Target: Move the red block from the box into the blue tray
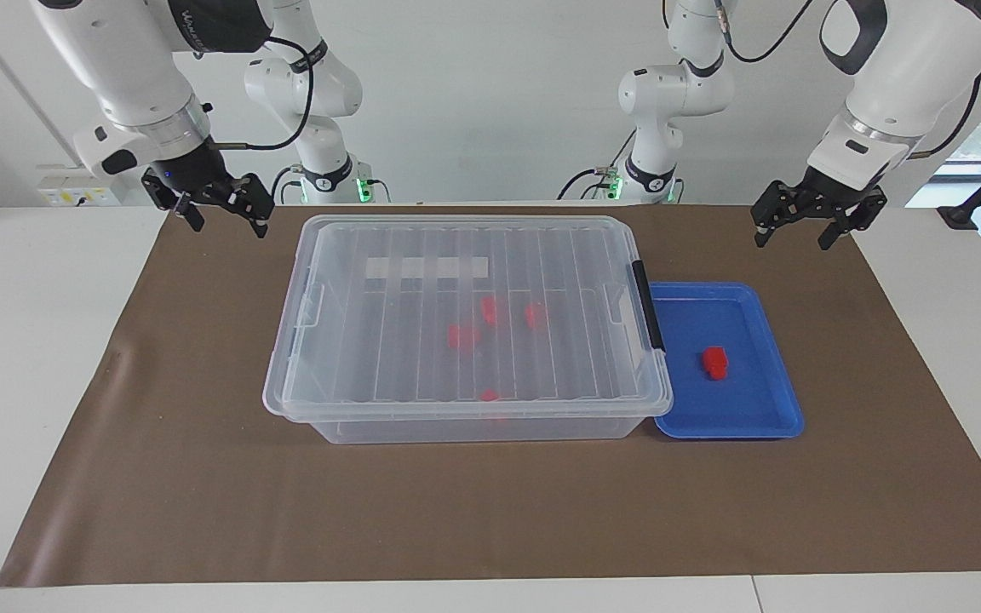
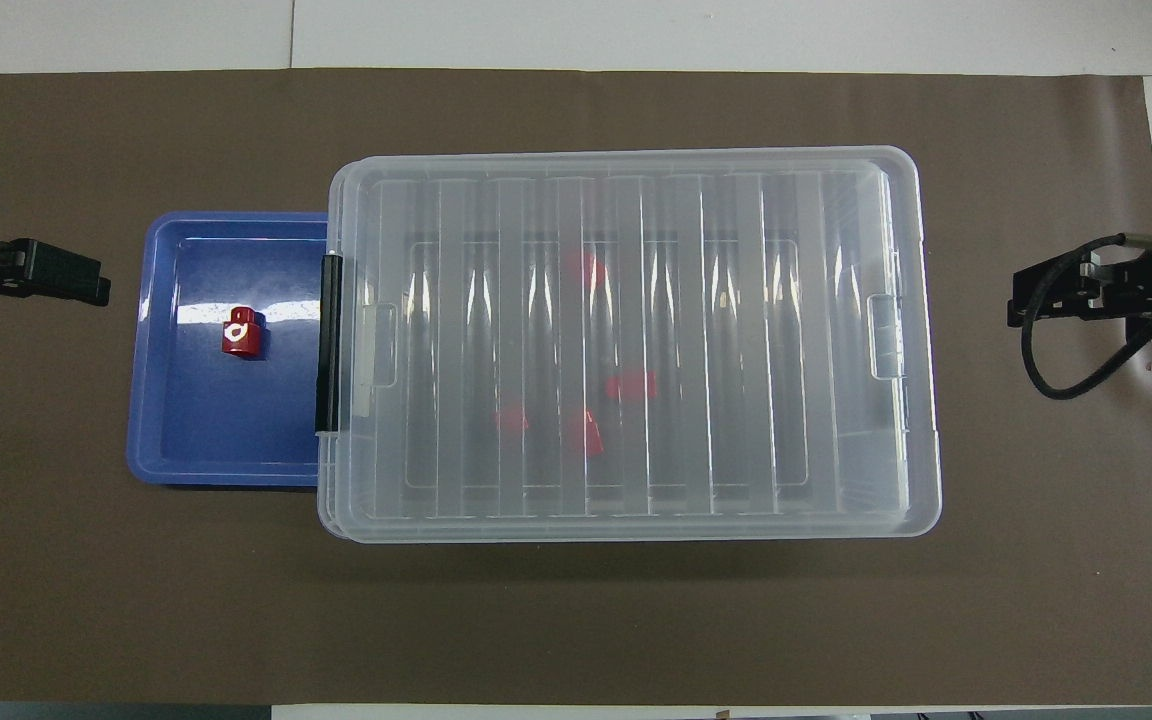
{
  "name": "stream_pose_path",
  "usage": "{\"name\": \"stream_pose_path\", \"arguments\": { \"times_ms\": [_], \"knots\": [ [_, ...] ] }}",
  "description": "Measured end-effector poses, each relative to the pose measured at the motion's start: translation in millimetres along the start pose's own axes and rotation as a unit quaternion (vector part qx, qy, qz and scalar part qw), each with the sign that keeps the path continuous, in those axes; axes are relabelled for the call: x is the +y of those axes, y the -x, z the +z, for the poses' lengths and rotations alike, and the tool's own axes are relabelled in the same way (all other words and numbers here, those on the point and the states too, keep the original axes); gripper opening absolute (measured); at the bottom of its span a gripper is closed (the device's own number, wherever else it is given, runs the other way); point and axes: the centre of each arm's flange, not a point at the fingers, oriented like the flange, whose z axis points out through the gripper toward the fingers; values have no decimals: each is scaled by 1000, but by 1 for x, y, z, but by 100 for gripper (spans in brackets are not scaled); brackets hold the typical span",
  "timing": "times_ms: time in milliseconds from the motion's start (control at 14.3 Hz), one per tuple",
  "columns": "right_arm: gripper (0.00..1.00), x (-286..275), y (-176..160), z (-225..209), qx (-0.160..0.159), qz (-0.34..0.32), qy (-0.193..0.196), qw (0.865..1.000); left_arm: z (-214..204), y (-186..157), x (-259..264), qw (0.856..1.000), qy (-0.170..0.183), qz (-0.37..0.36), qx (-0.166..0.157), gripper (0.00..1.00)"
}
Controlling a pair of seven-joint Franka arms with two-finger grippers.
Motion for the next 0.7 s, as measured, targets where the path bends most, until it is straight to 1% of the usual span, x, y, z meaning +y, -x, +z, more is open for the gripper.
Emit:
{"name": "stream_pose_path", "arguments": {
  "times_ms": [140,349,698],
  "knots": [
    [100,2,-2,-1,7,2,-1,1000,1,2,-6,1000,1,8,-5,100],
    [100,11,-4,-2,8,1,-2,1000,0,3,-14,1000,1,17,-7,100],
    [100,6,-3,-1,8,-6,-1,1000,0,4,-20,1000,2,18,-8,100]
  ]
}}
